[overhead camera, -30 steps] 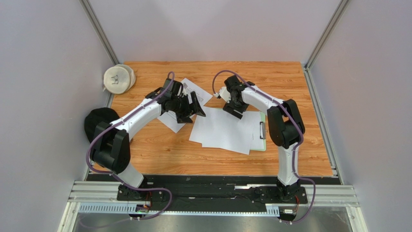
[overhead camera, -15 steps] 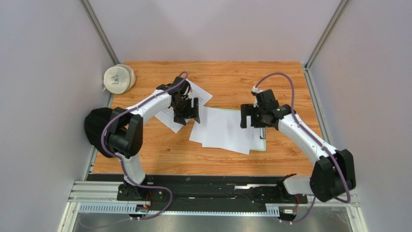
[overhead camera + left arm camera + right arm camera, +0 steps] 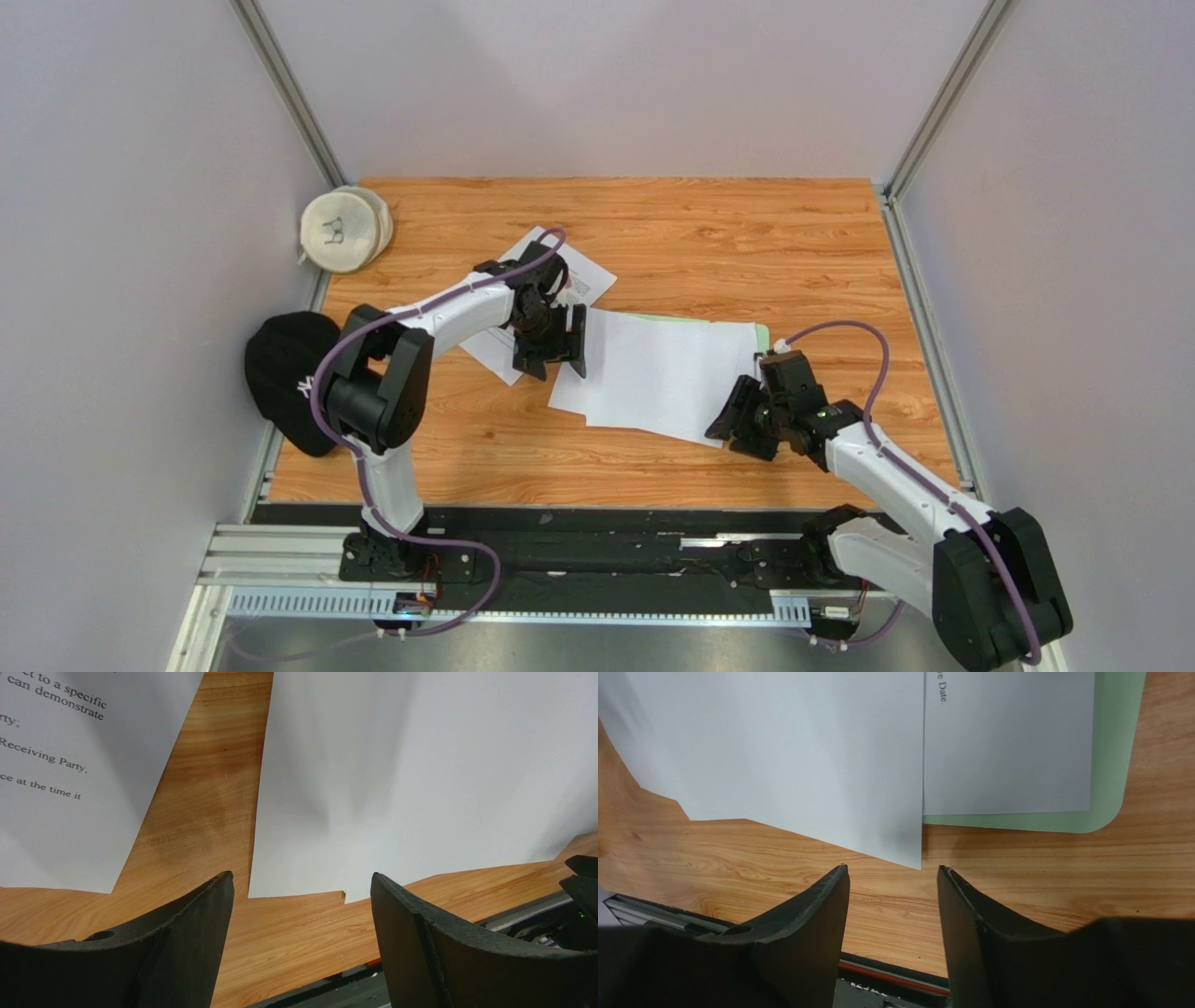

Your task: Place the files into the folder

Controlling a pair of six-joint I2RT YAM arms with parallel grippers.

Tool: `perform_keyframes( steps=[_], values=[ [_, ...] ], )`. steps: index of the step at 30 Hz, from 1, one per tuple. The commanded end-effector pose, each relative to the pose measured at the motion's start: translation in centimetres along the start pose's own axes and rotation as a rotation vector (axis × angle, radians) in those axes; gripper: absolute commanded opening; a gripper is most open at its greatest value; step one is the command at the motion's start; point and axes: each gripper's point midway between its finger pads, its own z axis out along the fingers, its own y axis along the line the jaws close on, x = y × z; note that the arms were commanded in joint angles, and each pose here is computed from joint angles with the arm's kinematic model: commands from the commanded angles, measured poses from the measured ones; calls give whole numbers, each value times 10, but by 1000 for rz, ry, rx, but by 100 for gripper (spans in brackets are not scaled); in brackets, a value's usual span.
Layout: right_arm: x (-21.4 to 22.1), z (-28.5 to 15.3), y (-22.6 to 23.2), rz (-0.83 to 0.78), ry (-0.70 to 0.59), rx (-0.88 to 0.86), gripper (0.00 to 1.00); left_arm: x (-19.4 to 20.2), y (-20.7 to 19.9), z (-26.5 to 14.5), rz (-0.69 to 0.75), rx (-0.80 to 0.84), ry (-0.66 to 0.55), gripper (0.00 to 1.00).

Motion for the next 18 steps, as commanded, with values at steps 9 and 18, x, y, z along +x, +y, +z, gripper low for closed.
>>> perform_keyframes(
  steps=[9, 18],
  values=[
    [-8, 24, -2, 126, -54, 10, 44, 0, -2, 5, -10, 31, -47, 79],
    [-15, 19, -8, 124, -103, 43, 19, 0, -6, -1, 0, 45, -60, 78]
  ],
)
